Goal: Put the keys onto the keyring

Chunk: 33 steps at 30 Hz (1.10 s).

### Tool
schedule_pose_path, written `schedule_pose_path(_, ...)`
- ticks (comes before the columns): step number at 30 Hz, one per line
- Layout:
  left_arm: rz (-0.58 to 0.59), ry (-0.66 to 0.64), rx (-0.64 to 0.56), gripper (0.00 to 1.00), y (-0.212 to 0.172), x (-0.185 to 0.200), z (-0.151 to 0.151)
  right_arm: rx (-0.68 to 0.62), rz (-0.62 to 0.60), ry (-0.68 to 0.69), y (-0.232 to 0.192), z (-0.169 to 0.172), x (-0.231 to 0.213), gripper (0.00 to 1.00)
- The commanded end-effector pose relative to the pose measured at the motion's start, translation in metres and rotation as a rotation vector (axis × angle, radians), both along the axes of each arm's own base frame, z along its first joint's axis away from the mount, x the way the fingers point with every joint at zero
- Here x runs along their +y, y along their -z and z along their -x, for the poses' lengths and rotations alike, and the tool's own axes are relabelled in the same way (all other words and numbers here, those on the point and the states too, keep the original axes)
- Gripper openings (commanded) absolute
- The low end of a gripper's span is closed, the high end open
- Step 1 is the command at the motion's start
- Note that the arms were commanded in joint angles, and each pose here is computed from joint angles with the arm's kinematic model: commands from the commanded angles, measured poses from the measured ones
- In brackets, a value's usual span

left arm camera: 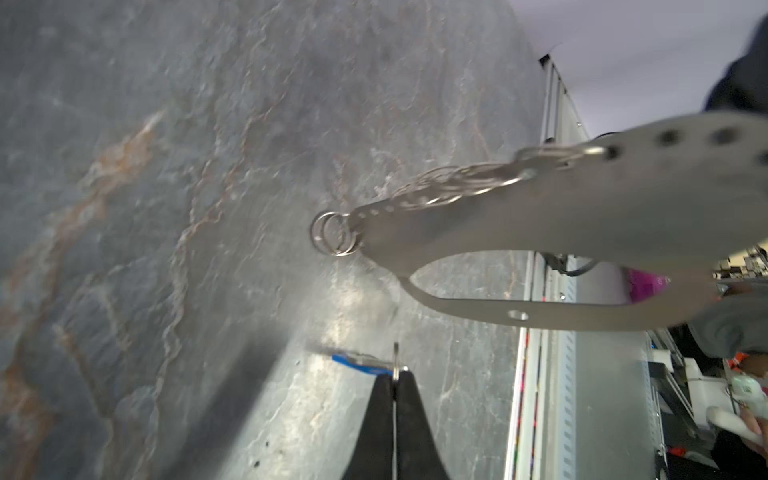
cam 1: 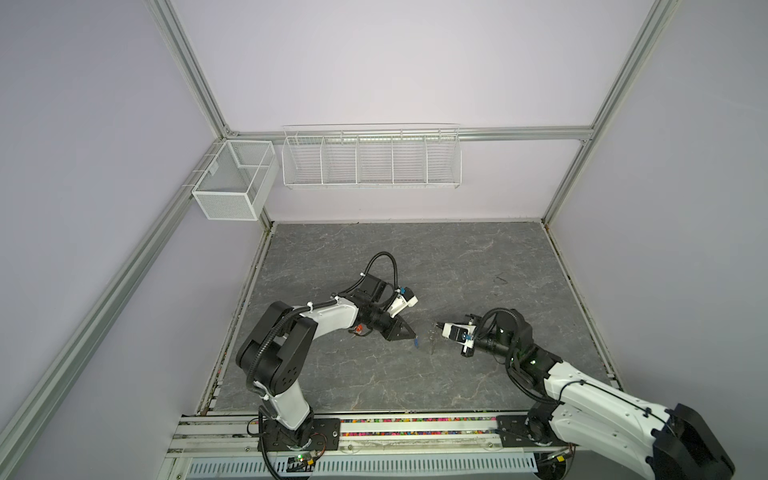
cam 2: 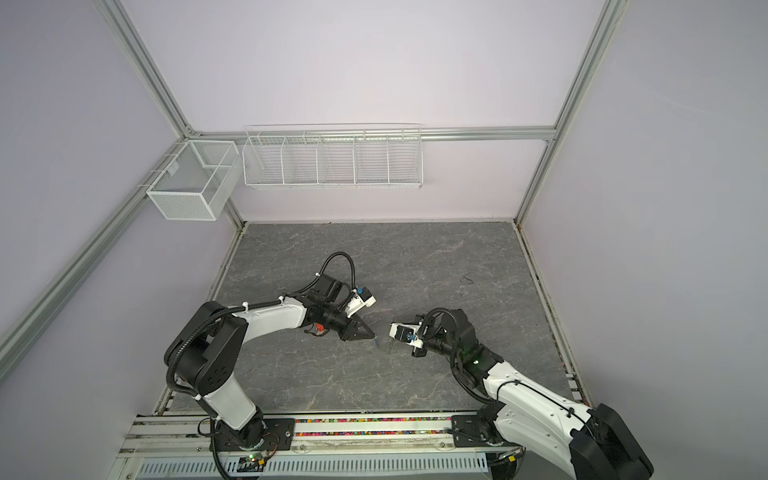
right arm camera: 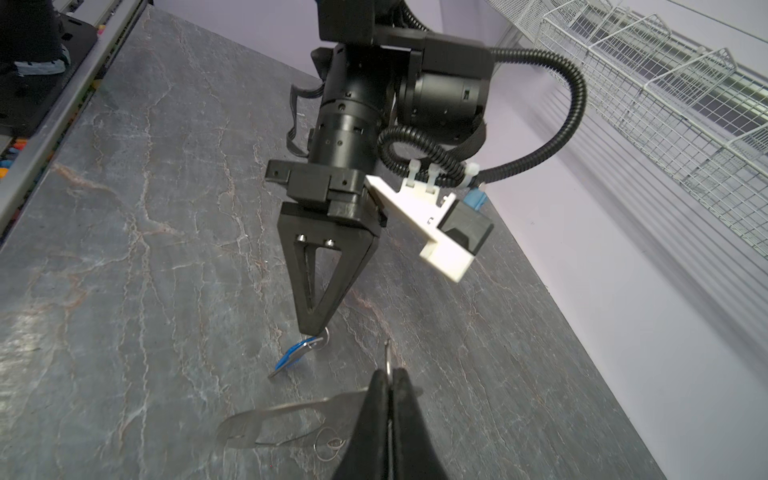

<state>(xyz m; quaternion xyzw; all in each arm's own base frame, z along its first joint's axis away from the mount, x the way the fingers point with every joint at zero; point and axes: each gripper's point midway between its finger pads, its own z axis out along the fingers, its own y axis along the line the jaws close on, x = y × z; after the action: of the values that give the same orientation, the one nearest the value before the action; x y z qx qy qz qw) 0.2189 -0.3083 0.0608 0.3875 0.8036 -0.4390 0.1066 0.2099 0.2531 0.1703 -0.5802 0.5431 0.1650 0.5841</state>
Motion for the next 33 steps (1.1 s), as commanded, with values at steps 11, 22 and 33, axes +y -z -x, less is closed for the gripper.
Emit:
schedule_pose_path(11,0.086,-0.162,-0.482,0.57,-0.053,0.015,-0.032,0.019,-0.031,-0.062,-0.010,0.005,0.008,0.07)
schedule_pose_path(22,0.371,0.116,-0.741,0.40,-0.125,-0.021,0.009,0.039,-0.034,-0.080,-0.010,0.006,0.009,0.07)
schedule_pose_path(33,0.415,0.249,-0.734,0.35,-0.127,-0.035,0.021,0.058,-0.032,-0.088,-0.010,0.007,0.010,0.07)
